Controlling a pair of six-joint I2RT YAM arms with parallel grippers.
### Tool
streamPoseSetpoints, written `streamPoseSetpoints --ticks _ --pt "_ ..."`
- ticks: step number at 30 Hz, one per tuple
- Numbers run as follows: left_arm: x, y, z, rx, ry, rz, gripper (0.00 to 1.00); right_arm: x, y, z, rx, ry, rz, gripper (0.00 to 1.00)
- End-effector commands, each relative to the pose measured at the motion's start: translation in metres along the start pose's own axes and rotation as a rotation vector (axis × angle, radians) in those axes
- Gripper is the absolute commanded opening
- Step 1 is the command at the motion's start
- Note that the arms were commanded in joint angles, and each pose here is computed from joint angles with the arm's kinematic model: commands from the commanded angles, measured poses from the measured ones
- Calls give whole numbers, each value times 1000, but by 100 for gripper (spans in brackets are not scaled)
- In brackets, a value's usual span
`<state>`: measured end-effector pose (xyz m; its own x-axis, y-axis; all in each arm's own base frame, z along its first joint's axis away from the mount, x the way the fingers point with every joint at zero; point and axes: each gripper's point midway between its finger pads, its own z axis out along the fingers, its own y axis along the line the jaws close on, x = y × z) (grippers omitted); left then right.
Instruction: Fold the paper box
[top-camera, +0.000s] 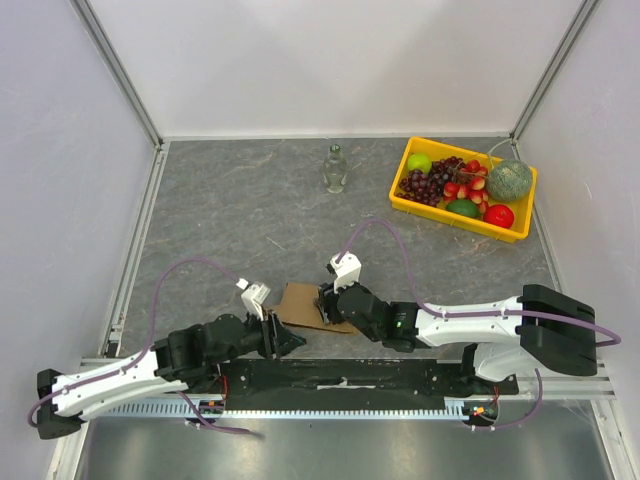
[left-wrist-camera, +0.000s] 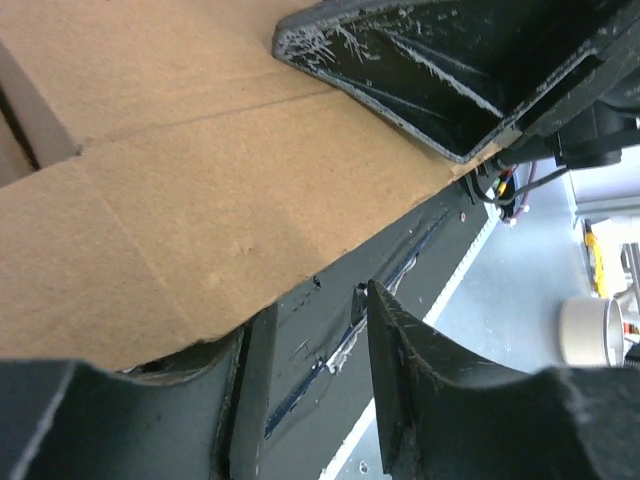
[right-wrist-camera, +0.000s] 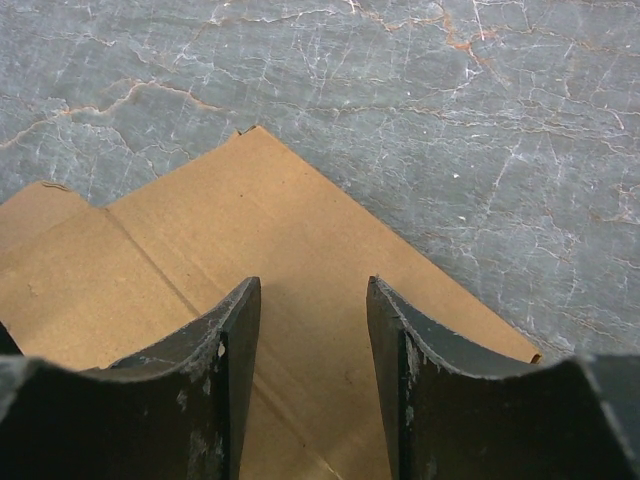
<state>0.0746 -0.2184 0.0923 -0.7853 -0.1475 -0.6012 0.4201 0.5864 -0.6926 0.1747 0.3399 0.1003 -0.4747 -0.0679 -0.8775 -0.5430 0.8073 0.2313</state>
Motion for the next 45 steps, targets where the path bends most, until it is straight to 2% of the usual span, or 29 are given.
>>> streamPoseSetpoints --ticks 1,3,6,11,14,16,22,27,31,33,37,41,45 --pt "7 -18 -2 102 38 14 43 -2 1 1 -9 -14 20 54" --pt "5 -32 -5 178 39 37 37 -1 0 1 -8 -13 15 53" --pt "8 -73 -19 404 73 92 27 2 0 2 -9 -5 7 52" --pt "9 -127 -50 706 115 148 2 8 -1 4 -11 7 -2 50" --pt "6 -147 -64 807 130 178 2 13 -3 4 -10 17 -14 49" --pt "0 -152 -65 809 110 191 2 16 -4 4 -9 26 -33 48" --pt "-32 -120 -32 515 -37 164 2 24 -13 4 19 62 -99 43" --pt "-60 -66 -15 190 -185 99 2 29 -18 5 46 97 -147 42" --pt "-77 -19 -18 -59 -276 72 9 23 -24 1 84 89 -149 42" --pt "-82 -6 -20 -137 -294 77 10 13 -24 -4 83 63 -131 45" --pt "-83 13 -18 -262 -290 106 16 -13 -23 -20 64 -17 -73 59" --pt "-81 28 -9 -362 -269 145 19 -33 -34 -42 85 -70 -13 63" --pt "-83 29 3 -380 -267 171 21 -26 -49 -58 130 -30 23 66"
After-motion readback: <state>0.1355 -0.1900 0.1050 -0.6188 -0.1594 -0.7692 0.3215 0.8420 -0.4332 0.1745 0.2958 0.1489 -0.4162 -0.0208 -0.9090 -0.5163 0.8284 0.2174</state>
